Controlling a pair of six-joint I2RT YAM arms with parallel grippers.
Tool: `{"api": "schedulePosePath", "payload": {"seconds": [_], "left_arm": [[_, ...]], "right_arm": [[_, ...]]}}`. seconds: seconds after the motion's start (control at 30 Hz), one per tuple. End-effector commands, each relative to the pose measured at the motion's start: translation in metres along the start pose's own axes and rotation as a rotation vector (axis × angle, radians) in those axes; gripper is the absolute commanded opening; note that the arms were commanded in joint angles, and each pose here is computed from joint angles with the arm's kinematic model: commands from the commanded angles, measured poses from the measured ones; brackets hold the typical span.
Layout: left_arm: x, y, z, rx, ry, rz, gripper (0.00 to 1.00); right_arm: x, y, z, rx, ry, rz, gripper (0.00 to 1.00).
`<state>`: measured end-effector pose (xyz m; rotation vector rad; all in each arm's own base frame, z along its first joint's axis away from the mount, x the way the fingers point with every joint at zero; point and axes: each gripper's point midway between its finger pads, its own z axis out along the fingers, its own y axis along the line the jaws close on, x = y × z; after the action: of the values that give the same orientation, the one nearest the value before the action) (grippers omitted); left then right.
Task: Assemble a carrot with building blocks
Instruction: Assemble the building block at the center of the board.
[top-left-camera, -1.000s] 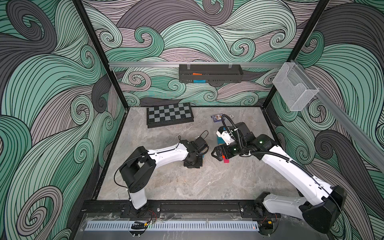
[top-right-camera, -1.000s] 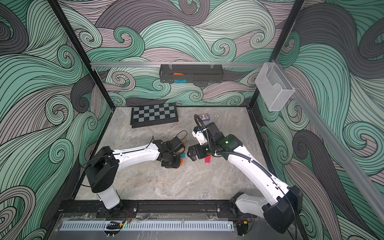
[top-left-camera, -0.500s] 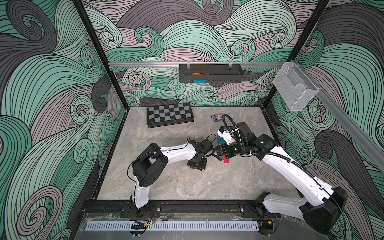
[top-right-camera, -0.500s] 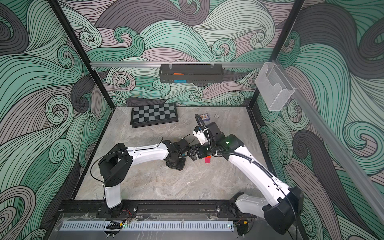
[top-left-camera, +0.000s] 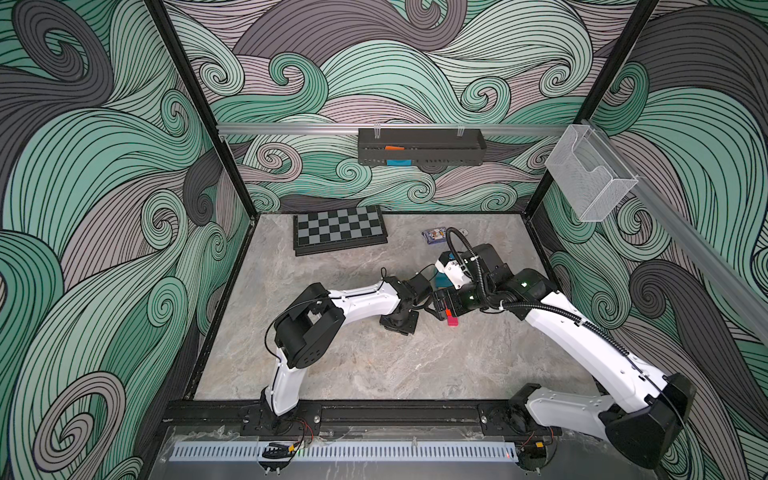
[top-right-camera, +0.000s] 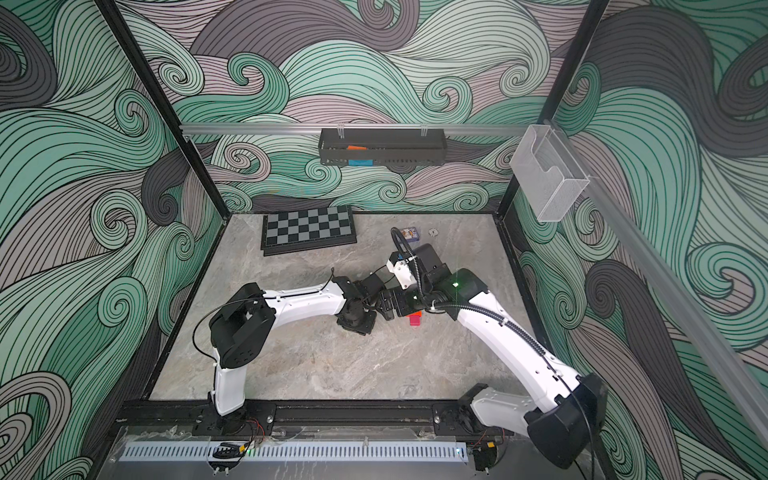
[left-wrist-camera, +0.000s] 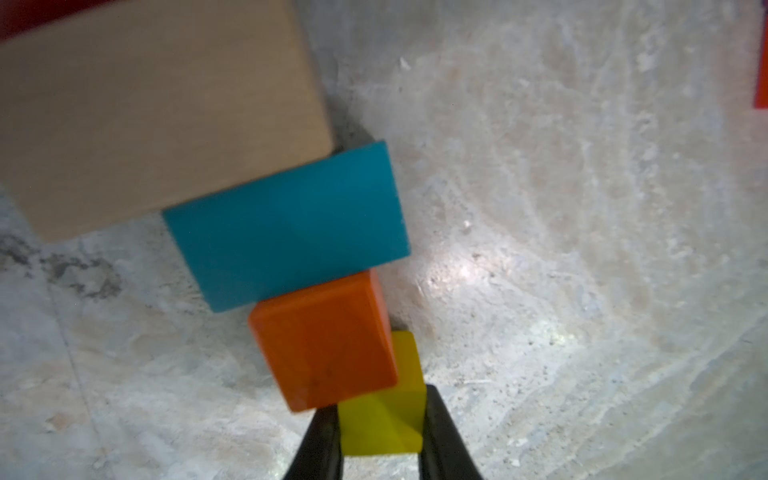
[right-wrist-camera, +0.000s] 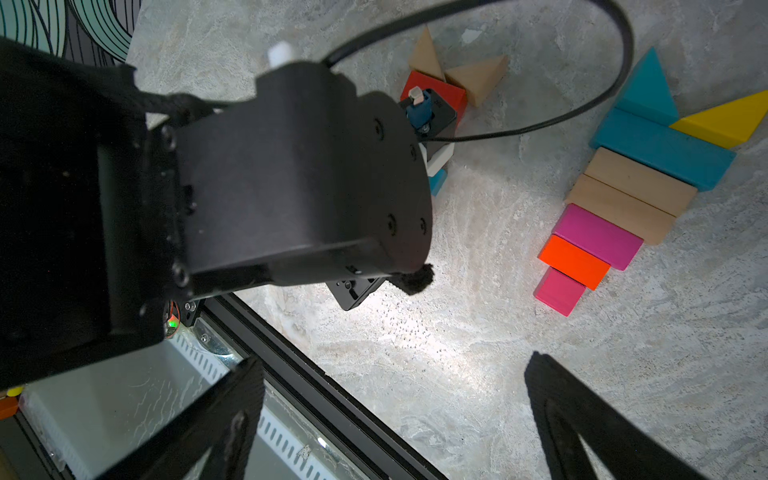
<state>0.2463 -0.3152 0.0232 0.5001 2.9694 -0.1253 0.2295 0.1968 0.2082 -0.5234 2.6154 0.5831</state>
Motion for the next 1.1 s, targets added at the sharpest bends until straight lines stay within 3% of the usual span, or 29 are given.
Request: {"api": "schedulePosePath", "payload": {"seconds": [0.0, 0.27, 0.43, 0.57, 0.77, 1.07], "left_arm": [[-0.001, 0.011, 0.009, -0.06, 0.015, 0.0, 0.09], [-0.008, 0.01, 0.005, -0.057, -0.003, -0.011, 0.2], [-0.005, 0.01, 0.002, -0.049, -0.003, -0.022, 0.4], [-0.002, 0.009, 0.002, -0.04, 0.001, -0.029, 0.5], [-0.002, 0.008, -0.005, -0.026, -0.01, -0.037, 0.54], [-0.013, 0.012, -0.057, 0.042, -0.108, -0.075, 0.69]], "right_arm": [[-0.001, -0.002, 0.0, 0.003, -0.009, 0.01, 0.99], [-0.003, 0.0, 0.001, -0.009, -0.01, 0.01, 0.99], [-0.004, 0.0, 0.001, -0.011, -0.011, 0.008, 0.99], [-0.004, 0.0, 0.001, -0.013, -0.013, 0.008, 0.99], [-0.006, 0.001, 0.002, -0.015, -0.013, 0.008, 0.99], [-0.024, 0.008, -0.019, -0.02, -0.069, -0.006, 0.99]]}}
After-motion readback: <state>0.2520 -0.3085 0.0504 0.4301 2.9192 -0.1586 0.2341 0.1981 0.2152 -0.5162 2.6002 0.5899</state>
